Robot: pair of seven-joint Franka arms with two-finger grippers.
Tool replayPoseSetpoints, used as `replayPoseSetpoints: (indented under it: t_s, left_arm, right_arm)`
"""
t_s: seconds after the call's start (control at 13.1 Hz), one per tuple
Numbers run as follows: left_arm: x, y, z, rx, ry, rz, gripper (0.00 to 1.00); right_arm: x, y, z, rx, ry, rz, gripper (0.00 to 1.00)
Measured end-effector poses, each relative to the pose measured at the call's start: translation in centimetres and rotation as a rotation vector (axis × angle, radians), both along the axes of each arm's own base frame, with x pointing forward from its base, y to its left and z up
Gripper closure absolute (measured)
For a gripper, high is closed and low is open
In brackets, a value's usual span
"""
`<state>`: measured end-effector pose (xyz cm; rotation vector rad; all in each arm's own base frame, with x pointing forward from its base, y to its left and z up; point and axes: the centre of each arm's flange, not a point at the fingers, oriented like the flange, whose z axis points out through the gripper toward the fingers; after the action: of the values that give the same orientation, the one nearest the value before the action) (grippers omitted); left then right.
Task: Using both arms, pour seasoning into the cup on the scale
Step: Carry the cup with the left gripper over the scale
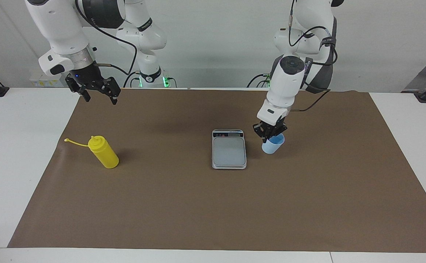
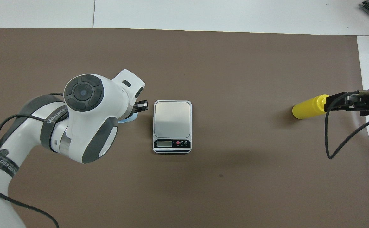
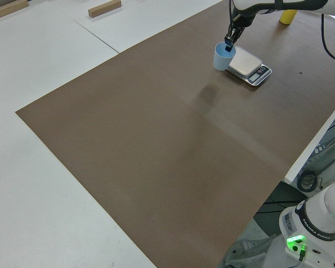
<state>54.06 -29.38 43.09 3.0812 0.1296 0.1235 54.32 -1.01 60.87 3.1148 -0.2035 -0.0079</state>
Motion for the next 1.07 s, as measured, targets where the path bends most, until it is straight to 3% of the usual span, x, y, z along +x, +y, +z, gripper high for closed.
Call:
replayPoseSetpoints:
  t_s: [0.31, 1.07]
  left_arm:
    - [0.9, -5.4, -2.1, 0.011, 0.058, 0.033, 0.96]
    - [0.5, -10.3, -1.5, 0.055, 0.102, 0.02, 0.96]
  right_arm:
    - [0.0, 0.0, 0.0, 0.0, 0.0, 0.0, 0.0]
    - [0.0, 0.0, 0.0, 0.0, 0.0, 0.0, 0.0]
